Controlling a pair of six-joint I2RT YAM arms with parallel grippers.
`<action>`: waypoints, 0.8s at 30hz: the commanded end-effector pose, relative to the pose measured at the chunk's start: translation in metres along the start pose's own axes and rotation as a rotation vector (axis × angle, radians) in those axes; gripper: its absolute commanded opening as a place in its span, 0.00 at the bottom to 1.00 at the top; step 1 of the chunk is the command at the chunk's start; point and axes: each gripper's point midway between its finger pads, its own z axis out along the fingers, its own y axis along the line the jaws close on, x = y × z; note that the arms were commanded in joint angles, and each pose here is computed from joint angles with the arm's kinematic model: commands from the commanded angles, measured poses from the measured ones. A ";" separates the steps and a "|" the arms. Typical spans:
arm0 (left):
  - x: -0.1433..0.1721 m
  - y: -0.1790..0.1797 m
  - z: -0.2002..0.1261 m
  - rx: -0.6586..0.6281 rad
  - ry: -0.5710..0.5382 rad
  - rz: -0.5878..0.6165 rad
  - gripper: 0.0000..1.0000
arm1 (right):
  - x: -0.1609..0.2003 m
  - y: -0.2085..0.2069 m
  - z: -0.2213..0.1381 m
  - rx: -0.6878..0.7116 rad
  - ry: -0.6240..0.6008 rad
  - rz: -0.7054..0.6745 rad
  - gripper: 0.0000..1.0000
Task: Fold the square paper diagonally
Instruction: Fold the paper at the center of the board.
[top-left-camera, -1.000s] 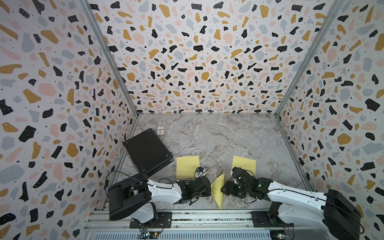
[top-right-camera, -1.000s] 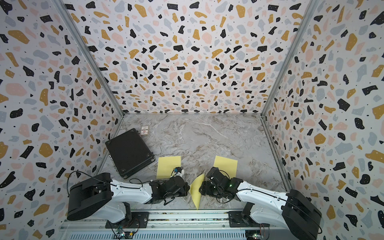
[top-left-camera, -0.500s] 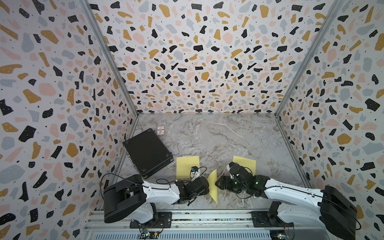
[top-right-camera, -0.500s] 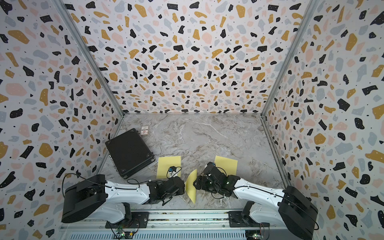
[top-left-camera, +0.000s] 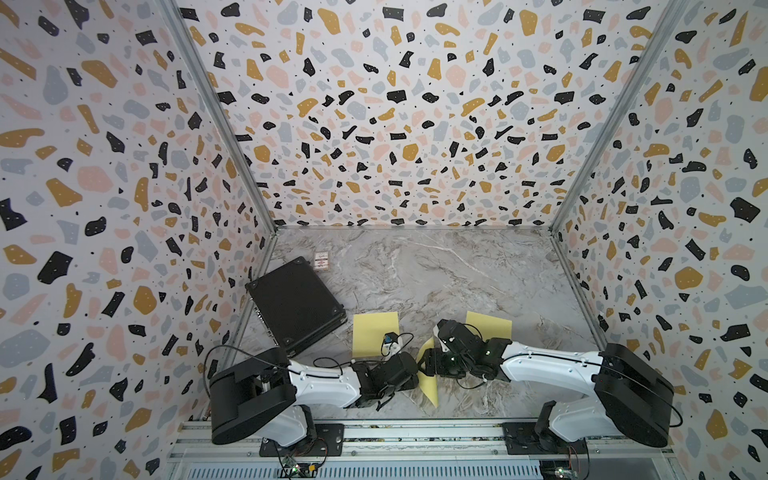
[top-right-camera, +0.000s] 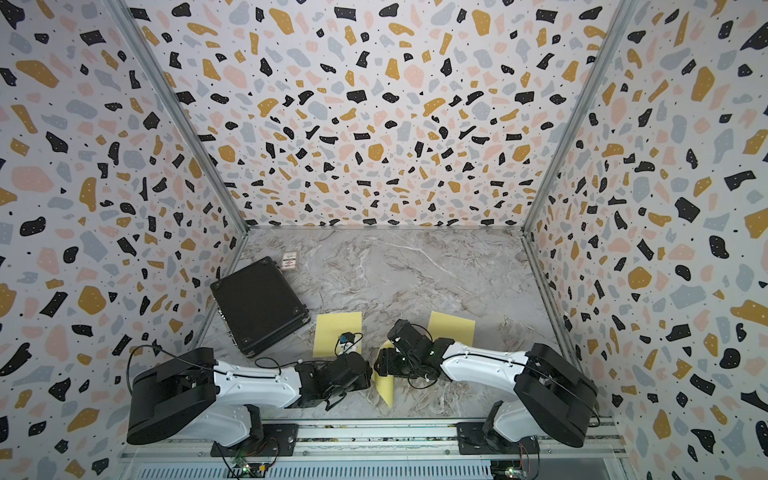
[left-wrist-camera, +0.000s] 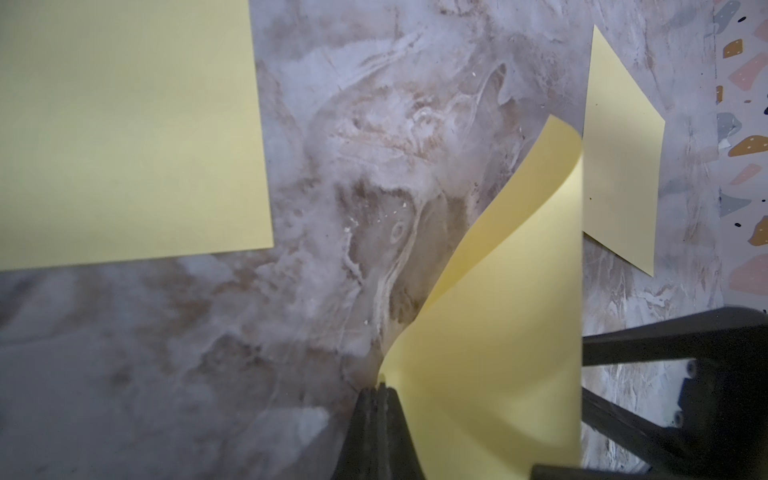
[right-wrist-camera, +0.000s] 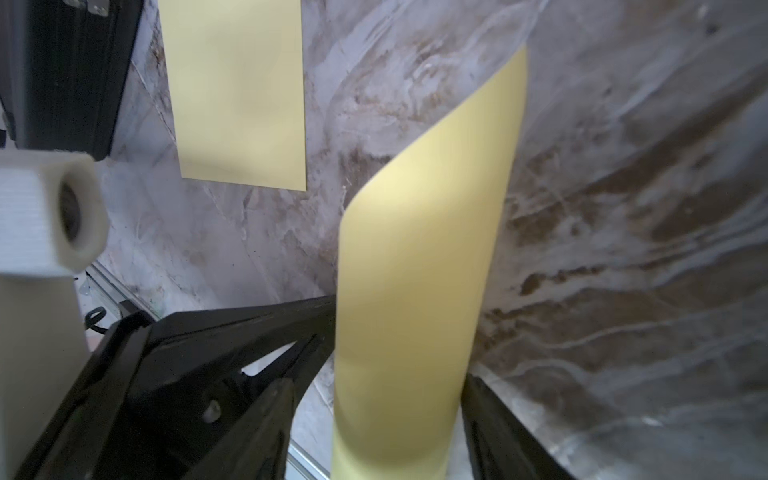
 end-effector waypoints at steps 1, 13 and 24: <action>0.016 0.023 0.004 -0.059 0.053 0.026 0.07 | 0.005 -0.010 -0.001 0.052 0.015 -0.027 0.66; 0.021 0.030 0.003 -0.050 0.062 0.021 0.16 | 0.018 -0.037 0.004 0.128 0.040 -0.024 0.59; 0.024 0.036 0.003 -0.053 0.065 0.027 0.29 | 0.024 -0.039 0.009 0.133 0.054 -0.026 0.58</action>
